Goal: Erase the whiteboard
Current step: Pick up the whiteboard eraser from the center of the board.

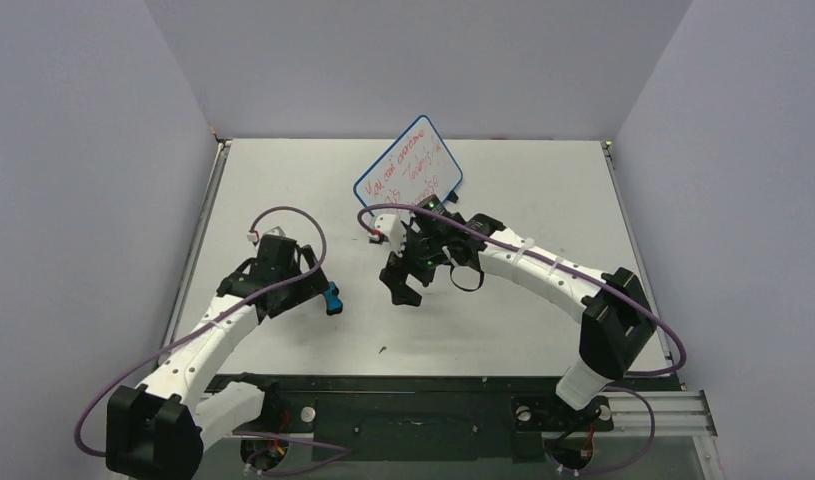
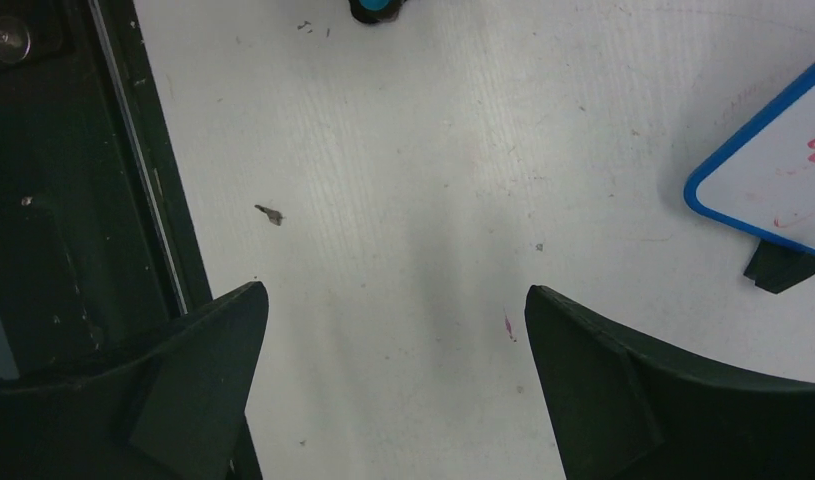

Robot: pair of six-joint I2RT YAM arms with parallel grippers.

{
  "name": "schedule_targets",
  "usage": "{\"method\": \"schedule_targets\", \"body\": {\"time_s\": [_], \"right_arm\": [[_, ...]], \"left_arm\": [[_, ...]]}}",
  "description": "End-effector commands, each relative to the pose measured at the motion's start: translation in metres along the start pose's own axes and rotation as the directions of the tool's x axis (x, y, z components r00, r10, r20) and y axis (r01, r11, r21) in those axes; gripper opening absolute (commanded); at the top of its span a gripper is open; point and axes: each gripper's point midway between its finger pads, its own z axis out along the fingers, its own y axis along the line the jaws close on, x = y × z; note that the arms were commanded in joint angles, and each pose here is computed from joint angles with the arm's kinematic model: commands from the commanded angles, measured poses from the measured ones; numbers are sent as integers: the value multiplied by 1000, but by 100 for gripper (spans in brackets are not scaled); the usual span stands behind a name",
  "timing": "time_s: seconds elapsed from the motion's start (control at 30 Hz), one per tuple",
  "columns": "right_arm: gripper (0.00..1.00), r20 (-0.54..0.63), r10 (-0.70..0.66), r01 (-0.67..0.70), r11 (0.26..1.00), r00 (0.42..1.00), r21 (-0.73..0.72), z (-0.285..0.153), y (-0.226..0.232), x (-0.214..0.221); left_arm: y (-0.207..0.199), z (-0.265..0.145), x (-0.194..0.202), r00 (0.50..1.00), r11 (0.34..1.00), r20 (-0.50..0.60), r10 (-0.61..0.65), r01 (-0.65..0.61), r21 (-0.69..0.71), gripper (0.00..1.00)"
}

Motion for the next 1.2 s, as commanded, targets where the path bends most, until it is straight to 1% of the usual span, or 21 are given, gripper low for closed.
{"method": "schedule_targets", "body": {"time_s": [0.0,0.03,0.07,0.1,0.13,0.17,0.2,0.23,0.27,0.3,0.4,0.43,0.47,0.5,0.6,0.63,0.73,0.83,1.03,1.1,1.17], "right_arm": [[96,96,110,-117,990,989,76,5,-18,-13],[96,120,116,-128,987,986,99,11,-22,-19],[96,118,159,-177,972,980,157,16,-24,-20],[96,115,199,-217,959,973,181,25,-27,-20],[95,122,203,-228,944,971,238,28,-31,-28],[95,117,257,-280,924,959,260,38,-34,-27],[95,142,255,-287,907,957,309,39,-39,-42],[95,129,299,-326,888,945,325,52,-40,-39],[94,162,295,-334,875,942,352,52,-42,-55],[91,178,321,-365,859,930,359,60,-44,-63],[81,188,344,-389,860,920,330,81,-32,-80],[75,189,360,-404,855,914,324,90,-32,-85],[71,184,363,-405,857,913,318,96,-28,-88],[65,173,375,-412,855,911,316,105,-25,-90],[54,130,398,-418,851,908,318,128,-20,-83],[53,133,394,-416,854,909,312,132,-17,-88],[52,96,404,-413,856,910,312,151,-11,-81],[53,93,400,-408,855,912,320,159,-10,-84],[54,52,415,-406,846,908,345,177,-15,-67],[53,40,418,-405,845,908,350,182,-16,-62],[50,22,423,-402,843,906,357,190,-17,-55]], "left_arm": [[20,-30,-57,961,971,264,-87,141,-193,98],[22,-35,-64,952,969,291,-96,157,-192,98],[27,-47,-80,929,964,346,-133,203,-174,98],[31,-55,-88,916,962,374,-145,220,-165,98],[41,-67,-100,888,952,418,-192,272,-140,98],[46,-74,-108,872,950,444,-203,286,-126,98],[60,-86,-116,837,934,489,-247,339,-109,98],[66,-92,-119,823,929,507,-256,355,-107,98],[72,-103,-122,794,920,542,-274,380,-92,98],[76,-107,-121,789,919,551,-272,383,-94,99],[82,-123,-117,757,922,601,-256,378,-84,99],[88,-127,-115,748,917,616,-247,387,-102,99],[91,-130,-113,740,915,628,-241,388,-106,99],[97,-131,-110,737,910,635,-233,395,-125,99],[98,-132,-106,738,917,640,-214,377,-129,99],[97,-131,-104,741,920,638,-210,370,-127,99],[96,-133,-105,740,926,644,-193,354,-130,99],[96,-136,-105,732,928,655,-185,350,-129,99],[97,-137,-105,727,928,661,-186,350,-124,99],[96,-136,-104,727,929,660,-188,350,-121,99],[96,-136,-104,727,930,660,-188,348,-118,99]]}}
